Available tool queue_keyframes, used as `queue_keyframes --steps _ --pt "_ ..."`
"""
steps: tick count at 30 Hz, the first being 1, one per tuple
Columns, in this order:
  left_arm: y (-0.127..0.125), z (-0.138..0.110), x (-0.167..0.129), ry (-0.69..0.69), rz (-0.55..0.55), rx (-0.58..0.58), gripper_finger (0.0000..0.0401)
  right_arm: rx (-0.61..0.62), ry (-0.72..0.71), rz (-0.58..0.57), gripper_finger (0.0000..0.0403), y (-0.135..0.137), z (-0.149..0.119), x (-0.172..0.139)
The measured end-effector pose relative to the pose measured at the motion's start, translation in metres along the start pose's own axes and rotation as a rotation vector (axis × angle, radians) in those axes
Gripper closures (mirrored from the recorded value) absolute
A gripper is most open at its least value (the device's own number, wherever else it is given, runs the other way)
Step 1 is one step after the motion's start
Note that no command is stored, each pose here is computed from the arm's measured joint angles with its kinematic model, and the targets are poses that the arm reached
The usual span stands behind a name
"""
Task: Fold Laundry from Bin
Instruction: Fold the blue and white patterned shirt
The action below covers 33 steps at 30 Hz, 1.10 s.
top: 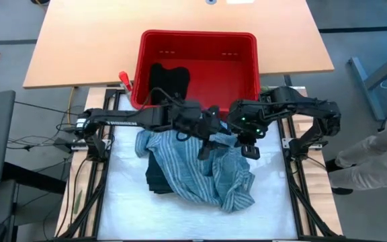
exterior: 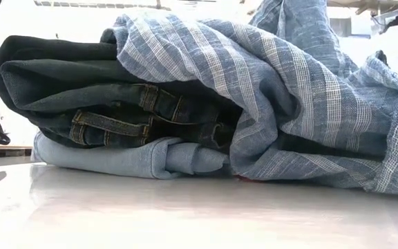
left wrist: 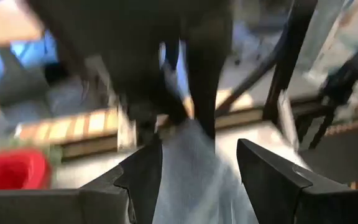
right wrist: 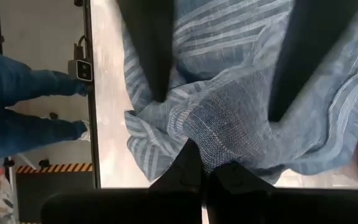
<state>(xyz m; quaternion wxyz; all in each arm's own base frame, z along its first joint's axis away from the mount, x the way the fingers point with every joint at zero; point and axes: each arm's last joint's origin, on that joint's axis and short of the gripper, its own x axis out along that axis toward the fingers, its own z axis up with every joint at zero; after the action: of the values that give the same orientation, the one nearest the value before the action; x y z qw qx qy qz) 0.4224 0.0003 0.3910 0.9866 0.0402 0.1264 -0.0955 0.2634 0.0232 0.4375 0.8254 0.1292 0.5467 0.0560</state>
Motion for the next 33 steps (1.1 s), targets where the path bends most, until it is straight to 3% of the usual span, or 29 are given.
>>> queue_keyframes --steps 8,16,19,24,29,33 --pt "0.015 -0.013 0.028 0.024 -0.165 -0.08 0.0204 0.021 0.005 0.003 0.0382 0.0 0.0 0.0" --pt "0.016 -0.016 0.03 0.038 -0.18 -0.099 0.021 0.018 0.003 0.003 0.0382 0.0 0.0 0.0" --pt "0.016 -0.017 0.03 0.048 -0.177 -0.096 0.0248 0.025 0.002 0.002 0.0367 -0.002 0.0 0.0" --pt "0.017 -0.018 0.03 0.07 -0.129 -0.113 0.0379 0.036 0.0 -0.002 0.0314 -0.004 0.0 -0.001" --pt "0.017 -0.014 0.025 0.086 -0.126 -0.141 0.0398 0.049 -0.023 0.001 0.0278 -0.003 -0.001 -0.006" --pt "0.022 0.014 -0.008 0.107 -0.039 -0.095 0.04 0.124 -0.062 0.005 0.0258 0.0 -0.012 -0.02"
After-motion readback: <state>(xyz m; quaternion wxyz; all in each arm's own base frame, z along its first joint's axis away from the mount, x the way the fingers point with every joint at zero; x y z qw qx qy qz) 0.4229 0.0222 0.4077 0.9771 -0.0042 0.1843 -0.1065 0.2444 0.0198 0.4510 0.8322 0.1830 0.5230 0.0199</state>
